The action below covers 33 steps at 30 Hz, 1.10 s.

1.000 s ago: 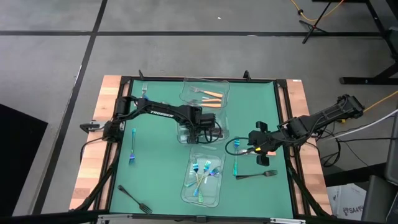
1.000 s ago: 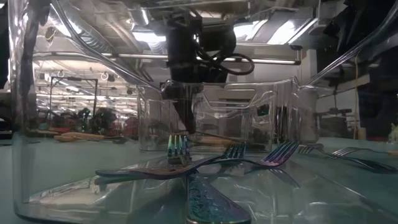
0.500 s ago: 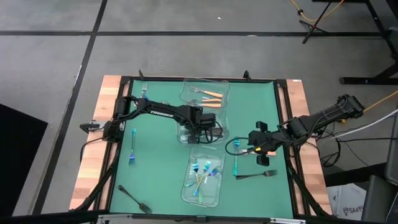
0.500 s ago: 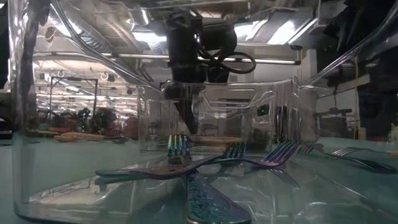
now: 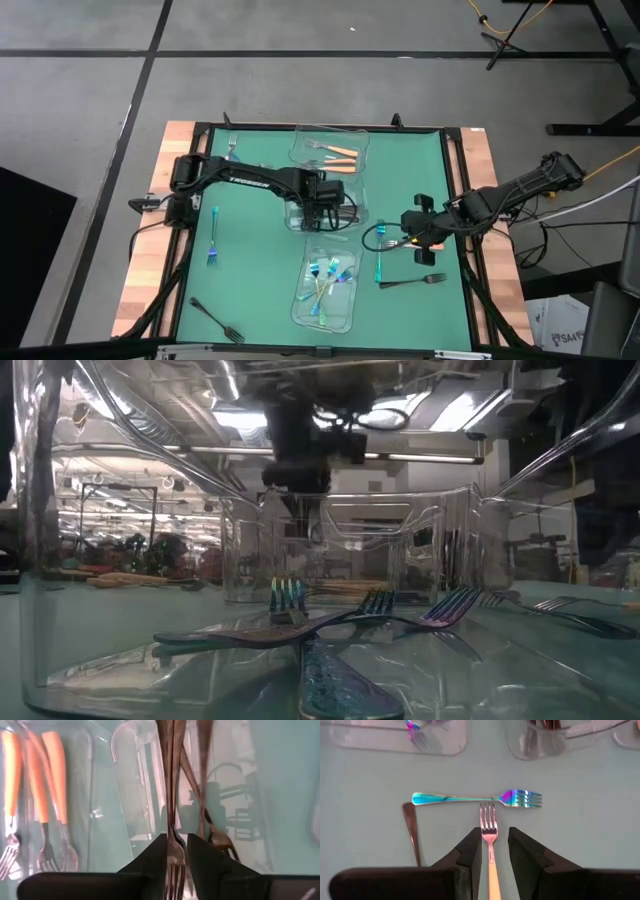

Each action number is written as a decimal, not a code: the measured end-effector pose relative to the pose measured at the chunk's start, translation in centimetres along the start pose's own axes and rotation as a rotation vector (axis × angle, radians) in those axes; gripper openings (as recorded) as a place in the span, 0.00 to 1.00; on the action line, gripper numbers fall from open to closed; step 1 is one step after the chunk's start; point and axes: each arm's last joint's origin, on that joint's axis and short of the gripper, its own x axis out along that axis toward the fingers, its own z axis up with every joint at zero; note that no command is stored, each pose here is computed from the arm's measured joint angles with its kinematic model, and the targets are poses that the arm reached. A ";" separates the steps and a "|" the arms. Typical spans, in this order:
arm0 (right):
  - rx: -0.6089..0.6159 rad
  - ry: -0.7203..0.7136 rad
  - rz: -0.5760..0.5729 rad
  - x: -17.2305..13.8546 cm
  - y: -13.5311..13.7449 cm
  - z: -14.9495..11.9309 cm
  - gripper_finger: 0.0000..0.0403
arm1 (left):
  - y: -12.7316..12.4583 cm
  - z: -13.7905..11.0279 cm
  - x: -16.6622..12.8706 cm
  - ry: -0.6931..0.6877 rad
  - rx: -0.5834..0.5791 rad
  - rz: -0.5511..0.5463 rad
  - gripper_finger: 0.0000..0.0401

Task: Sort silverware by color (type)
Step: Put the yellow fork into the top transparent bin

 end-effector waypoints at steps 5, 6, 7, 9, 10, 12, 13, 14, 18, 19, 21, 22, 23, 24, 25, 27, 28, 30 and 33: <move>-0.008 0.047 -0.015 1.0 0.3 0.2 0.22 | -0.4 0.1 -2.3 -0.056 -0.022 0.001 0.18; -0.010 0.059 -0.018 1.3 0.4 0.2 0.22 | -0.5 0.1 -2.9 -0.068 -0.028 0.000 0.18; -0.013 0.072 -0.024 1.6 0.5 0.3 0.22 | -0.5 0.1 -3.5 -0.083 -0.033 0.000 0.18; -0.017 0.098 -0.036 2.2 0.7 0.4 0.22 | -0.8 0.1 -4.6 -0.111 -0.033 -0.002 0.18; -0.021 0.119 -0.047 2.6 0.7 0.4 0.22 | -1.0 0.0 -5.1 -0.122 -0.029 -0.003 0.18; -0.030 0.162 -0.069 3.3 0.9 0.3 0.22 | -1.3 0.0 -6.3 -0.149 -0.025 -0.006 0.18; -0.035 0.191 -0.083 3.7 0.9 0.2 0.22 | -1.5 -0.1 -6.8 -0.160 -0.027 -0.009 0.18; -0.041 0.221 -0.095 4.0 0.9 0.1 0.22 | -1.7 -0.1 -7.3 -0.172 -0.035 -0.012 0.18; -0.065 0.287 -0.123 5.2 1.1 0.1 0.22 | -2.7 -0.4 -9.3 -0.215 -0.046 -0.028 0.18; -0.075 0.295 -0.122 5.5 1.2 0.1 0.22 | -3.0 -0.5 -9.8 -0.224 -0.047 -0.033 0.18; -0.095 0.311 -0.107 5.8 1.4 0.1 0.22 | -3.6 -0.6 -10.6 -0.244 -0.041 -0.041 0.18; -0.107 0.316 -0.107 6.0 1.4 0.1 0.22 | -3.9 -0.7 -11.0 -0.253 -0.032 -0.046 0.18; -0.110 0.320 -0.104 6.1 1.4 0.2 0.22 | -4.3 -0.7 -11.2 -0.256 -0.022 -0.050 0.18; -0.112 0.318 -0.100 6.2 1.5 0.2 0.22 | -4.6 -0.7 -11.4 -0.261 -0.014 -0.054 0.18; -0.112 0.313 -0.097 6.3 1.5 0.2 0.22 | -5.0 -0.7 -11.5 -0.265 -0.005 -0.055 0.18; -0.128 0.301 -0.077 6.7 1.5 0.0 0.22 | -5.8 -0.8 -11.7 -0.267 0.015 -0.061 0.18; -0.139 0.302 -0.075 7.0 1.4 -0.3 0.22 | -6.1 -0.8 -11.8 -0.269 0.024 -0.066 0.18; -0.154 0.331 -0.056 7.8 1.2 -1.2 0.22 | -6.7 -0.8 -11.9 -0.273 0.039 -0.072 0.18; -0.126 0.366 -0.012 9.0 0.7 -2.3 0.22 | -7.6 -0.9 -12.1 -0.276 0.052 -0.082 0.18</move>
